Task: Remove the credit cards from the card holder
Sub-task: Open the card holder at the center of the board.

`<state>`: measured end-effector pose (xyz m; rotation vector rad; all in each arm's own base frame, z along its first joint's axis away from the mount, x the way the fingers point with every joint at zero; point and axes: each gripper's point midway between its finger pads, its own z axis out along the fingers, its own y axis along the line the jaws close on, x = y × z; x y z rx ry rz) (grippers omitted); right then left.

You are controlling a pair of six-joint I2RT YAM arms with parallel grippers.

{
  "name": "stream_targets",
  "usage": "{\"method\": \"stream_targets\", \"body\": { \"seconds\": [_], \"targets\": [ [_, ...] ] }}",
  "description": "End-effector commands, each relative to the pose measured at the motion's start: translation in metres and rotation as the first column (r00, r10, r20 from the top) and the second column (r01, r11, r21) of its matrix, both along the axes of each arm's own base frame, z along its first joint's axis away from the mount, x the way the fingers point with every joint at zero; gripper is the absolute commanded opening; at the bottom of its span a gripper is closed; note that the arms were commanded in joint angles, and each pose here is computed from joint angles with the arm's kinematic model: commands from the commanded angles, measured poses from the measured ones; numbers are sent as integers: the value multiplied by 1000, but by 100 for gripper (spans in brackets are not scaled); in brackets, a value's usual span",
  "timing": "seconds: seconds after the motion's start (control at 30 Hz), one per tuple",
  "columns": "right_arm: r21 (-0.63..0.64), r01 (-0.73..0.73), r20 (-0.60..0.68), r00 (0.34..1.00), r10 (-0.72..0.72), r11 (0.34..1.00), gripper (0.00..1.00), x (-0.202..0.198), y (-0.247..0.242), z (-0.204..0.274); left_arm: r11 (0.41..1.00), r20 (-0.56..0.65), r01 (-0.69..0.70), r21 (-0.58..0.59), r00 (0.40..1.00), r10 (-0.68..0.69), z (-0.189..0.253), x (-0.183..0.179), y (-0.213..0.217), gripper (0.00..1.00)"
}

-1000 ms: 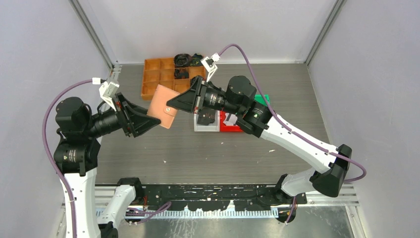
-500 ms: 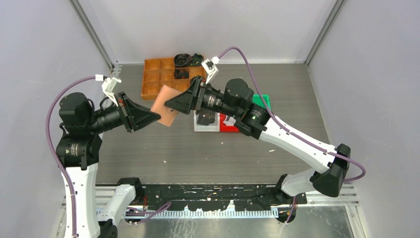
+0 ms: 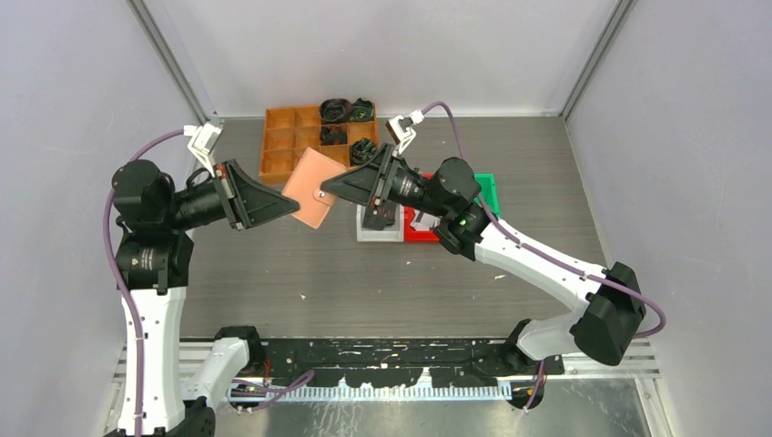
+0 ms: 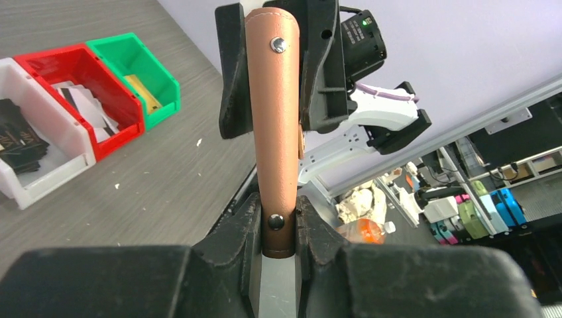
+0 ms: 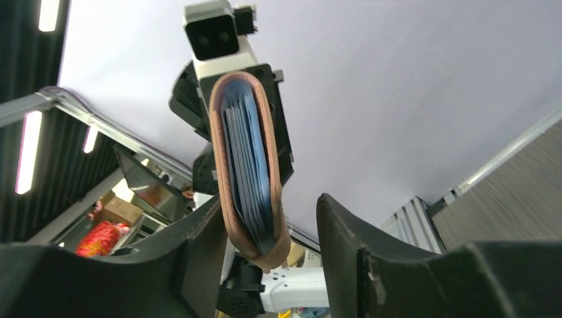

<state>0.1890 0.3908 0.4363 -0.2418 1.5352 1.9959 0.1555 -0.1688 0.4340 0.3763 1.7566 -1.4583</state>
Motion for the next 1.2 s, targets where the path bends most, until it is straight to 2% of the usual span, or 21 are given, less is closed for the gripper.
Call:
{"method": "stream_targets", "body": {
  "seconds": [0.0, 0.23, 0.27, 0.37, 0.4, 0.43, 0.63, 0.77, 0.83, 0.87, 0.93, 0.97, 1.0, 1.07, 1.13, 1.17],
  "targets": [
    [193, -65, 108, 993, 45, 979, 54, -27, -29, 62, 998, 68, 53, -27, 996, -51, 19, -19, -3, 0],
    [181, -70, 102, 993, 52, 981, 22, -24, -24, 65, 999, 68, 42, -17, 997, -40, 10, -25, -3, 1],
    [168, -67, 99, 994, 51, 983, 17, -23, -22, 63, 999, 67, 38, -16, 997, -37, 10, -25, -3, 5],
    [125, -50, 100, 994, 37, 991, 6, -21, -19, 58, 1000, 56, 28, -8, 998, -27, 8, -24, -2, 42],
    [107, -42, 106, 994, 30, 993, 3, -19, -18, 56, 999, 60, 33, -6, 998, -32, 8, -24, -2, 48],
    [80, -38, 103, 994, 30, 996, 1, -18, -17, 52, 999, 65, 36, -3, 997, -35, 8, -23, -2, 49],
    [4, -49, 136, 990, 48, 999, 1, -21, -5, 43, 999, 57, 49, 9, 997, -49, 1, -19, -2, 43],
    [-30, -46, 161, 986, 50, 999, 1, -25, 7, 36, 999, 67, 41, 21, 997, -43, -3, -17, -1, 32],
    [-60, -43, 160, 986, 52, 997, 1, -23, 13, 29, 999, 85, 34, 35, 996, -37, -6, -15, -1, 22],
    [-78, -35, 152, 987, 46, 996, 4, -20, 15, 24, 999, 92, 29, 43, 995, -33, -8, -14, 0, 16],
    [-134, 41, 124, 992, -24, 990, 38, -6, 12, 13, 997, 127, -3, 76, 992, -7, -12, -11, 2, 6],
    [-171, 95, 118, 990, -76, 981, 46, 3, 7, 8, 994, 155, -27, 106, 988, 11, -16, -9, 4, 3],
    [-217, 176, 118, 981, -153, 960, 50, 14, 0, 3, 988, 191, -66, 143, 981, 38, -20, -6, 8, 2],
    [-352, 360, 122, 933, -339, 864, 62, 41, -24, -13, 964, 278, -153, 216, 956, 89, -30, 3, 17, 0],
    [-422, 473, 112, 874, -473, 774, 64, 59, -45, -21, 930, 362, -250, 270, 921, 143, -37, 14, 28, 0],
    [-433, 484, 107, 865, -490, 761, 63, 60, -48, -23, 913, 403, -291, 286, 901, 161, -39, 18, 32, 0]
  ]
}}
